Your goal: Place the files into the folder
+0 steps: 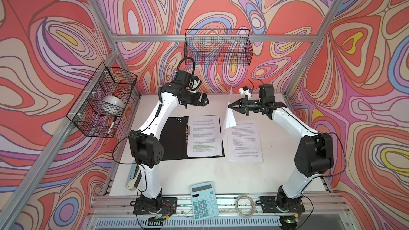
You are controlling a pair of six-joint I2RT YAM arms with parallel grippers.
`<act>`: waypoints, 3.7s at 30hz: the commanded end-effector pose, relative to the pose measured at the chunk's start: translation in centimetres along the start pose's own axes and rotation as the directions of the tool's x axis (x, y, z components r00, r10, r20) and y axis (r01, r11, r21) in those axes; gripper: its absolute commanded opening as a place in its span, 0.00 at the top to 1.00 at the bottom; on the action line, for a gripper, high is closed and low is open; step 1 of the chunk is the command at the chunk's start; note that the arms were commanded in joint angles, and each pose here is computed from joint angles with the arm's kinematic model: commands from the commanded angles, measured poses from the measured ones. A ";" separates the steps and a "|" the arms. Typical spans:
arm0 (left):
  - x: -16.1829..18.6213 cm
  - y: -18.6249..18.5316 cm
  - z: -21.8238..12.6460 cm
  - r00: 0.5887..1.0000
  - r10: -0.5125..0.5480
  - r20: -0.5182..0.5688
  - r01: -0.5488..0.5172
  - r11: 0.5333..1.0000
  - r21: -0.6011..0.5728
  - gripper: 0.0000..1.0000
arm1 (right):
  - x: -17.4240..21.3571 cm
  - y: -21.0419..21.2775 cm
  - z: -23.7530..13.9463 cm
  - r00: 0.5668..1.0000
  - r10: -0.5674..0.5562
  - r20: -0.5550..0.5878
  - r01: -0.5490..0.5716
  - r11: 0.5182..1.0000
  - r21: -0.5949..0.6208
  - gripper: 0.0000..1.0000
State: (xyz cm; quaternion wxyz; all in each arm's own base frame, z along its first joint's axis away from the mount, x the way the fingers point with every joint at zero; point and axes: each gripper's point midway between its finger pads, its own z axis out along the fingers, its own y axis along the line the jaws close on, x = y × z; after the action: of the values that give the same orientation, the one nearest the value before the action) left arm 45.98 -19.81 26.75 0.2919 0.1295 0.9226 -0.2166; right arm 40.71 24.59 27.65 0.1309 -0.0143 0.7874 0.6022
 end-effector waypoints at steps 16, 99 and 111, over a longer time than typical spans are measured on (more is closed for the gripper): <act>-0.4 2.4 -3.7 0.995 -0.069 0.071 0.069 0.998 0.001 0.00 | 2.0 -4.1 5.5 0.997 0.082 -0.008 -0.082 0.997 -0.008 1.00; 1.5 2.3 -2.1 0.991 -0.124 0.041 0.122 0.991 0.048 0.00 | 9.2 -22.2 6.9 0.955 0.296 0.010 -0.269 0.852 0.450 0.90; 1.6 4.2 -1.9 0.976 -0.210 0.067 0.213 0.976 -0.045 0.00 | 8.3 -21.0 4.7 0.976 0.214 -0.035 -0.151 0.783 0.603 0.68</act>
State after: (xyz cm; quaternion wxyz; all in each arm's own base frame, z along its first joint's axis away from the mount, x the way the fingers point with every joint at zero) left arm 45.32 -16.30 25.05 0.2807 0.0529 0.9258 -0.2476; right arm 38.00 25.29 4.78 0.0325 0.0877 0.9242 0.3702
